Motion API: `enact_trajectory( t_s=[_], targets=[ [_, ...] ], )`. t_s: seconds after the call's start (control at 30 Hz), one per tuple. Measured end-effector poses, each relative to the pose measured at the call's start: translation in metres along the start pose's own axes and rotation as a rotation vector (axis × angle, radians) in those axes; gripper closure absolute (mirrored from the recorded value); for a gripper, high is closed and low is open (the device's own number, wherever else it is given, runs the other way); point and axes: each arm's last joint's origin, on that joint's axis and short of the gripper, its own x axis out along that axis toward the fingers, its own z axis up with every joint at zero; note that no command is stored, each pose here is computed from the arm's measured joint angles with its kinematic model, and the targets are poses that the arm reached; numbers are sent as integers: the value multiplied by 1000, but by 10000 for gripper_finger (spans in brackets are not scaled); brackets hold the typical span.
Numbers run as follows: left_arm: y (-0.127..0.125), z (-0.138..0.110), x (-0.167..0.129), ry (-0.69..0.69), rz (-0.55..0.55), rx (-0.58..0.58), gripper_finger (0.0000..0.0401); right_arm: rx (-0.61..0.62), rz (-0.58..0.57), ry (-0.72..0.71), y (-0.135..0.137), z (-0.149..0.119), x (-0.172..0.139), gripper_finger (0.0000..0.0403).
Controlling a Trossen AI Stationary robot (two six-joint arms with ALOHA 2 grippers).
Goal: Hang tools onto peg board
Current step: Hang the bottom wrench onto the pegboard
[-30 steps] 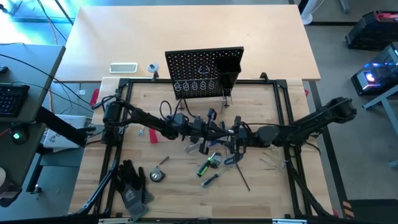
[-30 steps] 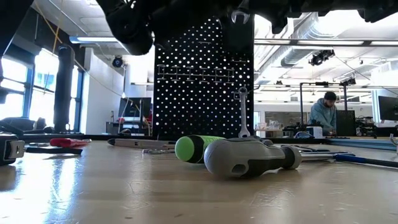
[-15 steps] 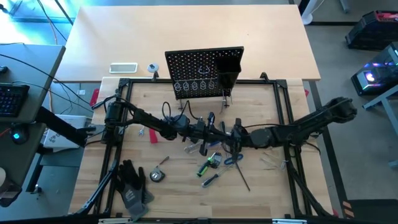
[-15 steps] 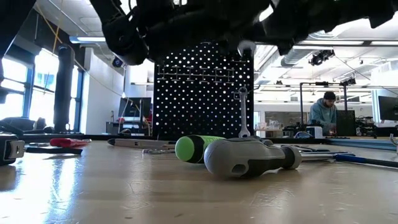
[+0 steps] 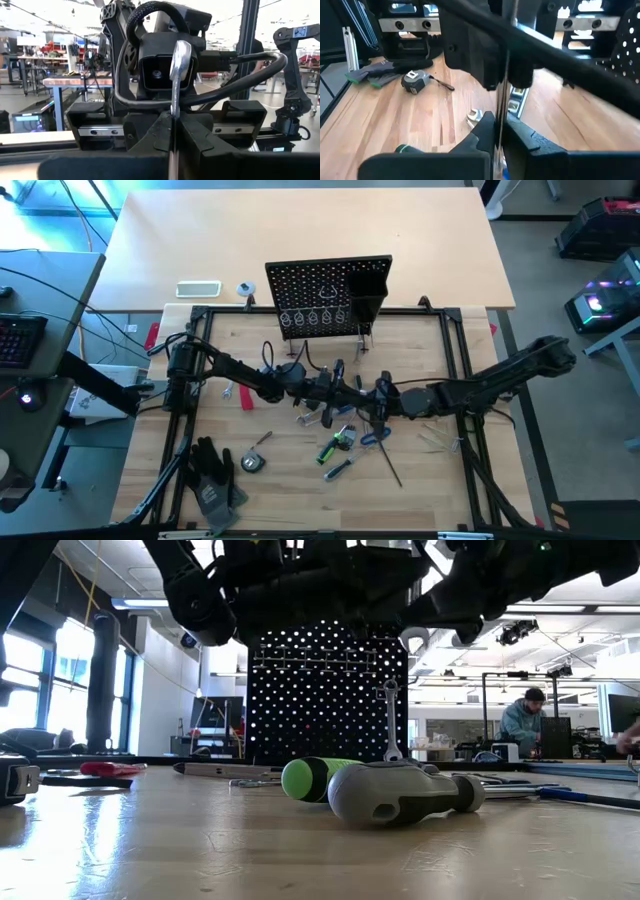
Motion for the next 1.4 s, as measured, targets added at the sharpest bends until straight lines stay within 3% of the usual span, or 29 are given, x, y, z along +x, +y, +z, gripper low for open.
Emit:
enact_trajectory(
  t_s=[0.43,0.67,0.97,1.13,1.23,1.4],
  targets=[
    [7,-9,-2,99,1,-33,394,44,-27,105,1,-12,-4,398],
    [12,-13,-10,301,6,-96,354,60,-80,139,-8,-13,-3,399],
    [15,3,-21,449,24,-78,293,52,-144,148,-29,-2,-19,400],
    [12,15,-25,484,13,-45,287,24,-152,184,-43,2,-29,400],
    [11,15,-26,499,10,-41,287,12,-129,209,-52,3,-29,400],
    [11,10,-29,552,17,-69,286,23,-184,286,-75,-1,-27,400]
  ],
)
